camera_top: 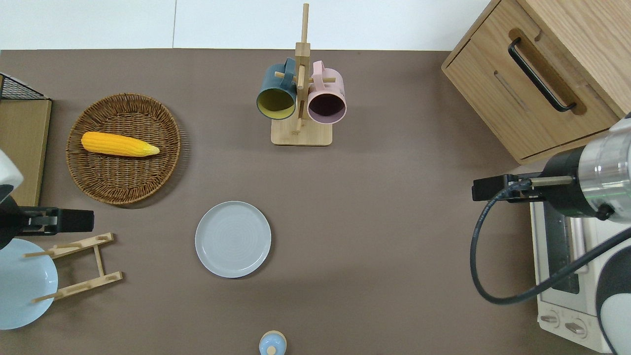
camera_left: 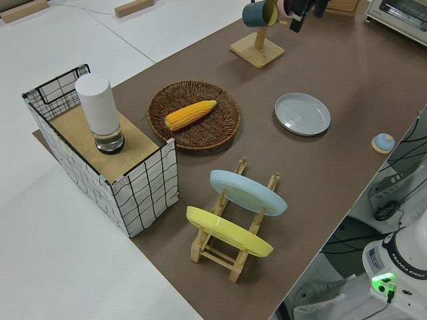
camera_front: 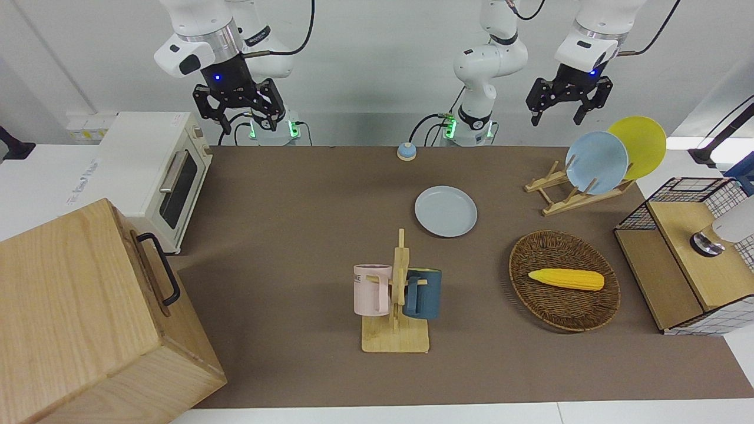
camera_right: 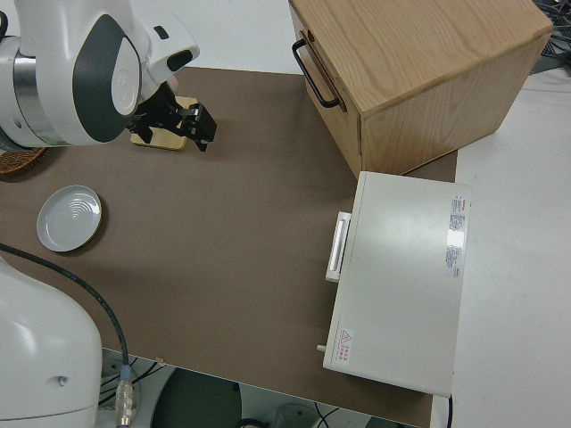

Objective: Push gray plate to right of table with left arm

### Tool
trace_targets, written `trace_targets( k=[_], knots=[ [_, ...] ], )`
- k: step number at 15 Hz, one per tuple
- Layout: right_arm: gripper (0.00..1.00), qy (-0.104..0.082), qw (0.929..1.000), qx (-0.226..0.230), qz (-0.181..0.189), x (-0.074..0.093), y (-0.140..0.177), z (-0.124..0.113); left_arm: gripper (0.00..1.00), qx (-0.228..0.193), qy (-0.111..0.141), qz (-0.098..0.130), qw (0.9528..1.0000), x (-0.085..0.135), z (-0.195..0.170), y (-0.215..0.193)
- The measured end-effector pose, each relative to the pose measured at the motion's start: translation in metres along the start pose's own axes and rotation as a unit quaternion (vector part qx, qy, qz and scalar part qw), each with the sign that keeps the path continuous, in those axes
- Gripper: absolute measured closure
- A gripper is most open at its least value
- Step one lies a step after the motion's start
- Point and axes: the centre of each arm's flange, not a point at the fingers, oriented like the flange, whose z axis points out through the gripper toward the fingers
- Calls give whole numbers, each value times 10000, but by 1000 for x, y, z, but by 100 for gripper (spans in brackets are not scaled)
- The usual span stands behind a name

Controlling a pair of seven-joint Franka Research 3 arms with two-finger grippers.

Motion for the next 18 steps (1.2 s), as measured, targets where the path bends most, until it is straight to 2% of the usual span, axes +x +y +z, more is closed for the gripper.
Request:
trace_targets(
  k=[18],
  knots=[
    [0,0,10000,0,0,0,0,0,0,-5,-2,-30,10000,0,0,-3]
  ],
)
